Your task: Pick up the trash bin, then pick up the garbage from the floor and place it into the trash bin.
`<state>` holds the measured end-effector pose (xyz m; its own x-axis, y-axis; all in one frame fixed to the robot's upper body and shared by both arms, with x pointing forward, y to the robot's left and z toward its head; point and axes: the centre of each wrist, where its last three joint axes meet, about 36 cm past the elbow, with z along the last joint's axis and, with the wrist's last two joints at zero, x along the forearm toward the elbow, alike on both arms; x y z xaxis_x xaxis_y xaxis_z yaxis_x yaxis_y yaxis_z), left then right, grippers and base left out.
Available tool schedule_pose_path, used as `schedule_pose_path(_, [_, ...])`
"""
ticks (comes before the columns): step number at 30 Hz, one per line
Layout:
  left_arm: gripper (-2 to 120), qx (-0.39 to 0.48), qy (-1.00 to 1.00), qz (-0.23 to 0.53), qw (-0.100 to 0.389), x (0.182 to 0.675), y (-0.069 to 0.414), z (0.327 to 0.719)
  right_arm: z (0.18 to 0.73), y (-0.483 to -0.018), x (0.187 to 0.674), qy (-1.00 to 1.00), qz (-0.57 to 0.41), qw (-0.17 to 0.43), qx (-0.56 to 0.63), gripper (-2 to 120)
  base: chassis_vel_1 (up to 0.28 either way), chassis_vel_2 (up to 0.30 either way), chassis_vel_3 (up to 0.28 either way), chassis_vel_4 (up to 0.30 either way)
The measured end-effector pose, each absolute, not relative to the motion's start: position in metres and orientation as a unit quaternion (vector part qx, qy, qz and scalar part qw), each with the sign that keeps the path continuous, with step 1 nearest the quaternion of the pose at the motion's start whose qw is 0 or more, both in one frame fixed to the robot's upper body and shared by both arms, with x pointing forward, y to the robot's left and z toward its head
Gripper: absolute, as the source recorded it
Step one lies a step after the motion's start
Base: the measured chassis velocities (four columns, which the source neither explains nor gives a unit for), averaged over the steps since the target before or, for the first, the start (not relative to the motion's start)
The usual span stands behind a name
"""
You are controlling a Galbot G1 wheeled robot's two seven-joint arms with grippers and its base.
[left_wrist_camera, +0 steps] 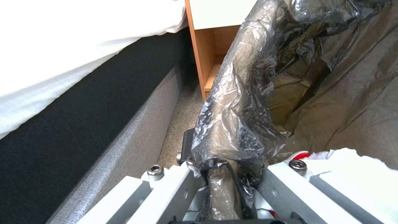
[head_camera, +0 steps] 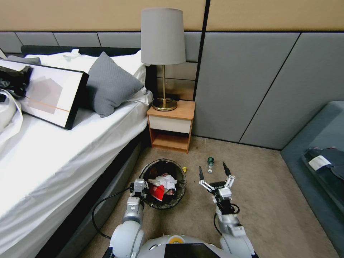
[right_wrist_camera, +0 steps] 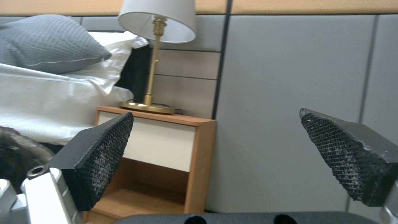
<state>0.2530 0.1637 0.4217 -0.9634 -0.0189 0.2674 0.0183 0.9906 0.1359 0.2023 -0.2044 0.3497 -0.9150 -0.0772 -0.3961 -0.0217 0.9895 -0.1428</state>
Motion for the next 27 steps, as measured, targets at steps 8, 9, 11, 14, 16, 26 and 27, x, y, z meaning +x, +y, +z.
schedule_pose_path(8, [2,0.001,-0.989,-0.068,0.135,0.252,0.164,0.423,0.334,-0.204,0.196,0.978,-0.031,0.207,0.009,100,0.000,0.000,0.000,0.000])
schedule_pose_path(9, [2,0.001,-0.989,-0.068,0.135,0.252,0.164,0.423,0.334,-0.204,0.196,0.978,-0.031,0.207,0.009,100,0.000,0.000,0.000,0.000])
schedule_pose_path(11, [2,0.001,-0.989,-0.068,0.135,0.252,0.164,0.423,0.332,-0.205,0.195,0.977,-0.031,0.210,0.014,100,0.000,0.000,0.000,0.000])
schedule_pose_path(14, [2,0.001,-0.989,-0.067,0.135,0.252,0.164,0.423,0.330,-0.208,0.195,0.977,-0.033,0.211,0.014,100,0.000,0.000,0.000,0.000])
schedule_pose_path(16, [2,0.001,-0.989,-0.067,0.135,0.252,0.163,0.423,0.330,-0.208,0.196,0.977,-0.032,0.210,0.015,100,0.000,0.000,0.000,0.000])
schedule_pose_path(26, [2,0.002,-0.989,-0.067,0.135,0.252,0.164,0.424,0.328,-0.211,0.200,0.977,-0.031,0.211,0.017,100,0.000,0.000,0.000,0.000])
schedule_pose_path(27, [2,0.003,-0.989,-0.067,0.135,0.251,0.164,0.424,0.328,-0.211,0.201,0.977,-0.031,0.211,0.018,100,0.000,0.000,0.000,0.000])
